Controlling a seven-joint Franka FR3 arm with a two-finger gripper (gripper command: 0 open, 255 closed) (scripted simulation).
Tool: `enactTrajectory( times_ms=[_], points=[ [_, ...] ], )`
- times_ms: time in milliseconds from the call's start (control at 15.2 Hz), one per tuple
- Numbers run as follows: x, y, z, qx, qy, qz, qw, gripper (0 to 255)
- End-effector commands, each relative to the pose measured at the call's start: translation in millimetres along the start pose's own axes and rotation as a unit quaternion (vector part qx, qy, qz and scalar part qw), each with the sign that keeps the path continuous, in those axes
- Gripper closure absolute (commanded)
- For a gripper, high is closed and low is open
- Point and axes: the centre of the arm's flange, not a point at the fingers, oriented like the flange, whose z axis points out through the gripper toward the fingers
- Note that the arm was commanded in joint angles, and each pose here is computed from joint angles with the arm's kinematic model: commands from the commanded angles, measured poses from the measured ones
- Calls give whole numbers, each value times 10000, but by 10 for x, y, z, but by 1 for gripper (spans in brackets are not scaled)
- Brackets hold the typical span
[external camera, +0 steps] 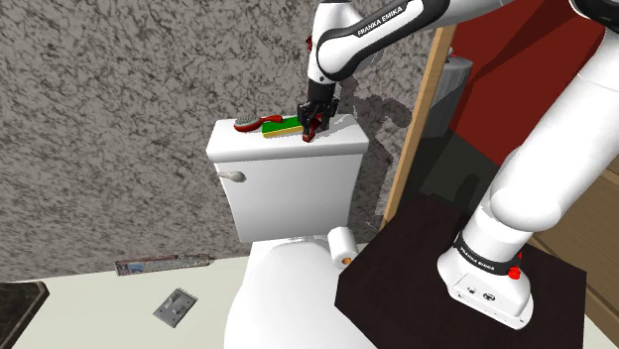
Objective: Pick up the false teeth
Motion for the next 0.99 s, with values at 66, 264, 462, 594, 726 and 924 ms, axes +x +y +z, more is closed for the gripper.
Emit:
enactTrajectory(
  times_ms=[66, 264, 462, 594, 726, 924],
  points=[
    [-3, 2, 9, -3, -10, 1, 10000, 255],
    [-4, 2, 9, -3, -10, 1, 10000, 255],
    [19, -3, -147, -3, -10, 1, 10000, 255],
    [35, -6, -252, -3, -10, 1, 10000, 255],
    [50, -9, -356, -3, -10, 1, 10000, 255],
    [73, -14, -513, -3, -10, 1, 10000, 255]
  ],
)
